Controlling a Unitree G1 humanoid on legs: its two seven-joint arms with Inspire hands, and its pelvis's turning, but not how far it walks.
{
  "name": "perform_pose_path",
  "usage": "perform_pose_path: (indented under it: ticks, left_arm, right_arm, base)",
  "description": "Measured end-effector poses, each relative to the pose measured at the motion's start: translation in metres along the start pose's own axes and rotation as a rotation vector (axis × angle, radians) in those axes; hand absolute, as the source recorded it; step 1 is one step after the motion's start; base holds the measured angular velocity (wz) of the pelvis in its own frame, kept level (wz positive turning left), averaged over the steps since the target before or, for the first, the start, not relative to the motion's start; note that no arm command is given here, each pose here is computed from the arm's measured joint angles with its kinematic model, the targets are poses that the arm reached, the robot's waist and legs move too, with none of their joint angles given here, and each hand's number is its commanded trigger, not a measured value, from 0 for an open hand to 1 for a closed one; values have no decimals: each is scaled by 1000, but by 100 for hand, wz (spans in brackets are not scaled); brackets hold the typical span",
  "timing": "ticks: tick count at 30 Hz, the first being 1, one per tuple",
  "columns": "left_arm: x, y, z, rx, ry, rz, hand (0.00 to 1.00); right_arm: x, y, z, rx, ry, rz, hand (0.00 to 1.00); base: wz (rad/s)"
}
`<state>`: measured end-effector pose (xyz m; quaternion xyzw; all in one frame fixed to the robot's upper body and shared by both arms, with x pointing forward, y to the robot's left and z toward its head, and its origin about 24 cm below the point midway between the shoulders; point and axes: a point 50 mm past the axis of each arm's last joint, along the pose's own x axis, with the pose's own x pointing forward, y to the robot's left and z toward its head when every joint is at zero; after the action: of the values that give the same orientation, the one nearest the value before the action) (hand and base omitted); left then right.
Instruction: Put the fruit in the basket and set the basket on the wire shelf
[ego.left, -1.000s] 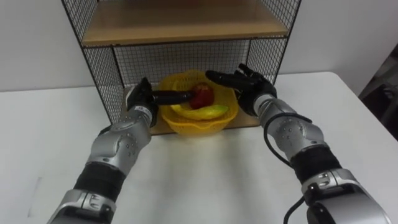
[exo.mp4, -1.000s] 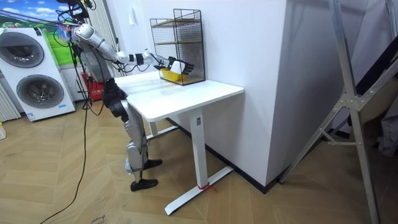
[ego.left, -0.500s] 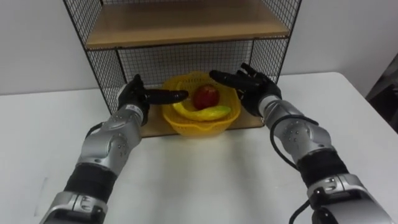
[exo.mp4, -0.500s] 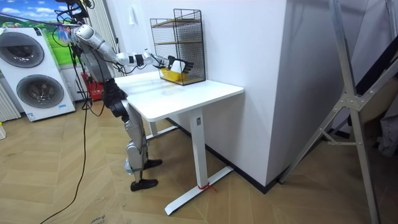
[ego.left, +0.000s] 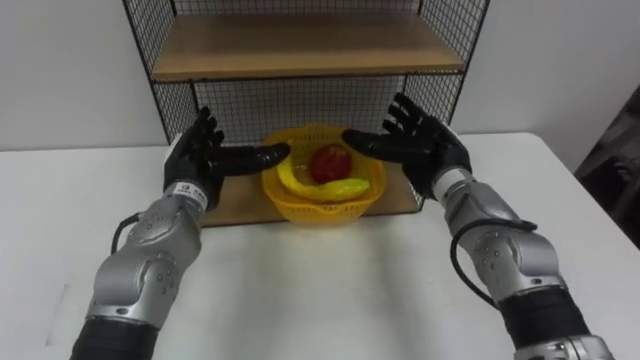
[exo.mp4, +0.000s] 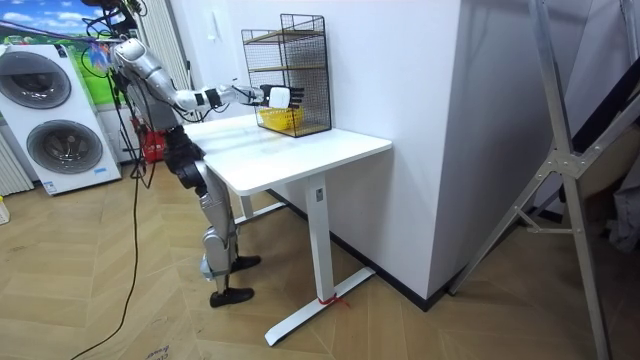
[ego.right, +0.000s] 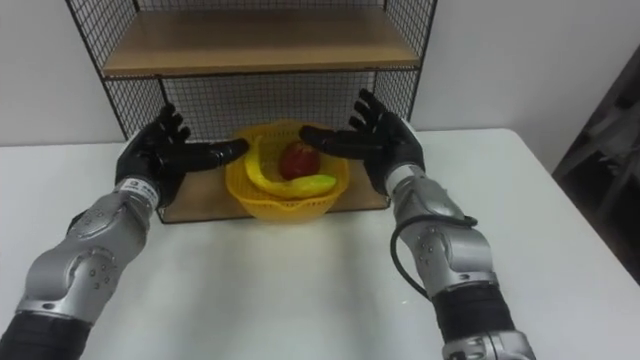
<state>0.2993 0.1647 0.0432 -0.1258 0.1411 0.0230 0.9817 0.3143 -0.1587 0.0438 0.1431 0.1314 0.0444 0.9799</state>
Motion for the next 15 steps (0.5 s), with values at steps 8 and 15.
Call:
perform_pose_path:
  ticks: [8, 15]
  left_arm:
    - [-18, 5, -13, -6, -12, -14, 0]
    - [-38, 14, -37, 8, 12, -57, 0]
  right_arm:
    - [-31, -12, -9, -80, -40, -29, 0]
    - [-50, -12, -14, -167, -69, -19, 0]
  base:
    - [-9]
    - [-13]
